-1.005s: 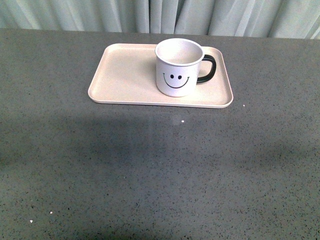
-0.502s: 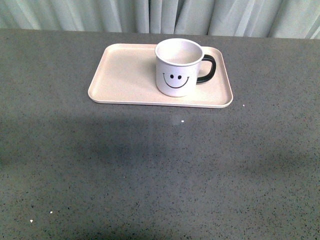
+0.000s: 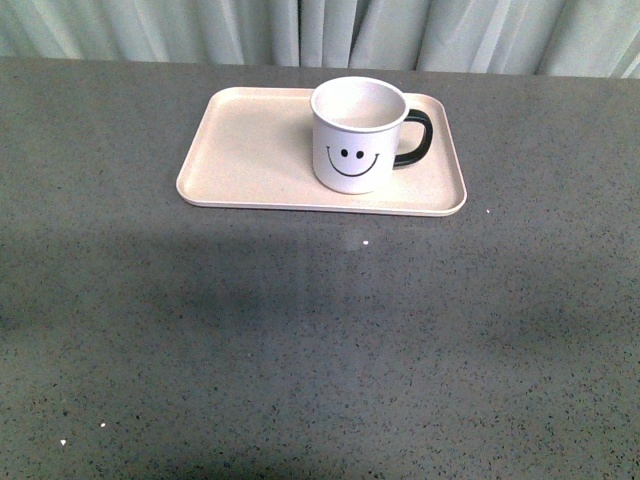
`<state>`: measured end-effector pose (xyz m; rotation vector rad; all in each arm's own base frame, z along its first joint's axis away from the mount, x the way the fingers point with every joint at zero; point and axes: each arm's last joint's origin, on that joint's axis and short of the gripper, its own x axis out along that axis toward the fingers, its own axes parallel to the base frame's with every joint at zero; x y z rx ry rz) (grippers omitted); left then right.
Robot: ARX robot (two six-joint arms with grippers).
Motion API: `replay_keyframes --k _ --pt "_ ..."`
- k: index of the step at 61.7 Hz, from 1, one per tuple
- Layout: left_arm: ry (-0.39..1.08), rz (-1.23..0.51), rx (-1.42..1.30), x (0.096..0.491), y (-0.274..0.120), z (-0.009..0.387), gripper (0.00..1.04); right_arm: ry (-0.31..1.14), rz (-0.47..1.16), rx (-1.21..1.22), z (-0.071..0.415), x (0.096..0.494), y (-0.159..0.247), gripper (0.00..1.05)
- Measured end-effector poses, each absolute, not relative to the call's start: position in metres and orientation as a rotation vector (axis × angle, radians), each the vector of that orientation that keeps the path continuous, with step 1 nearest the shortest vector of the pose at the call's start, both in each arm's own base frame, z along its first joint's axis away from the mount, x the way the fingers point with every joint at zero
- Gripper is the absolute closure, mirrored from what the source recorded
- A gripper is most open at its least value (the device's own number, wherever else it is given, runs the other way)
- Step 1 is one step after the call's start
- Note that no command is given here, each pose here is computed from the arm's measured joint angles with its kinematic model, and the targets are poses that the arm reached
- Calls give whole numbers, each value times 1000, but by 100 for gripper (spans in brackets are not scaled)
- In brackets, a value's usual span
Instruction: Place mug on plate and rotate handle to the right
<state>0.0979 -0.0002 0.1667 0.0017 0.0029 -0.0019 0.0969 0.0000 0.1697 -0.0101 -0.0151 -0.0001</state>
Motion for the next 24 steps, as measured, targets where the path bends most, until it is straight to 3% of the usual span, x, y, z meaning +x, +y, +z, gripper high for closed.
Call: replay_keyframes --k 24 --pt "3 -2 2 98 0 167 9 -15 0 -10 170 97 0 9"
